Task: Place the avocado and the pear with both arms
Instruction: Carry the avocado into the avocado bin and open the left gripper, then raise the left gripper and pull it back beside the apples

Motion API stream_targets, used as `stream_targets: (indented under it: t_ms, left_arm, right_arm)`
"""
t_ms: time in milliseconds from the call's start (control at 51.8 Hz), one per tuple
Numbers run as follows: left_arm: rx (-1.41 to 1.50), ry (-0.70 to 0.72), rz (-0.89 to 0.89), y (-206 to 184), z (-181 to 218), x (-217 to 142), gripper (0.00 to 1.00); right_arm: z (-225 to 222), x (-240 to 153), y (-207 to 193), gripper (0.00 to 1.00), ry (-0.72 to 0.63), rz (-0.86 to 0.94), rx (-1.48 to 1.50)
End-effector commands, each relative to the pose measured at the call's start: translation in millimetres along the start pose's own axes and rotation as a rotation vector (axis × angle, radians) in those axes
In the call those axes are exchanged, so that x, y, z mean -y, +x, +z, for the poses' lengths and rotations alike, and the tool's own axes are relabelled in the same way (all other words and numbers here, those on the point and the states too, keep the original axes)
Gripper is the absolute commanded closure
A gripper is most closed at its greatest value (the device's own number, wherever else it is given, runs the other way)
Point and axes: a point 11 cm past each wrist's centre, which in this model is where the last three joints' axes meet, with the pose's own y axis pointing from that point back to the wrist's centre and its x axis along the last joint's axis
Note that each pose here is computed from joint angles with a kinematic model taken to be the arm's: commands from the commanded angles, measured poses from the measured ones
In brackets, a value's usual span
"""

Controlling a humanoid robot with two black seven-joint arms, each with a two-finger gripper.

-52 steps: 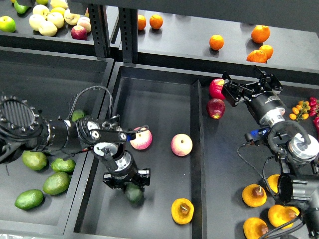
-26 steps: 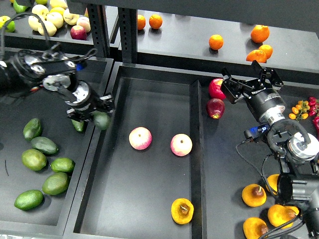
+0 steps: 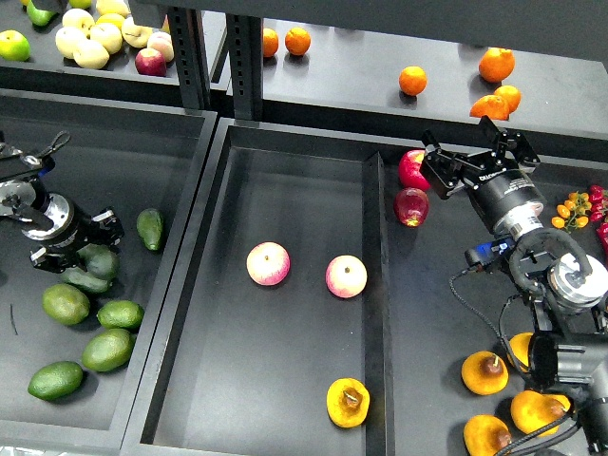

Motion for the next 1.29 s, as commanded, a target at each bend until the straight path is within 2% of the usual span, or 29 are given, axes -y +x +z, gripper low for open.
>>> stream_targets:
  t_ms: [0,290,792,908,1140,1275]
  left_arm:
    - [0.010,0.012,-0.017,-12,0,11,0.72]
    - [0.022,0.042,-0.060,-40,-4,35,0.68]
    - [0.039,0.056,-0.085,-57,-4,47,0.47]
    - [0.037,0.055,-0.084,-56,-4,47,0.35]
    - [0.033,0.009,-0.054,-40,15,30,0.01]
    - [0.013,-0.018,0.006,-9,20,7,0.01]
  right_arm:
    - [0,0,1,0.00,0.001,0.002,0.000]
    - [0,0,2,0.00,0.000,0.006,0.001]
    - [0,-2,5,0.00,0.002,0.013,0.004]
    - [0,-2,5,0.00,0.002,0.012,0.004]
    - [1,-2,7,0.00,0.000,0.016,0.003]
    - [2,-2,8,0.00,-0.003,0.019,0.002]
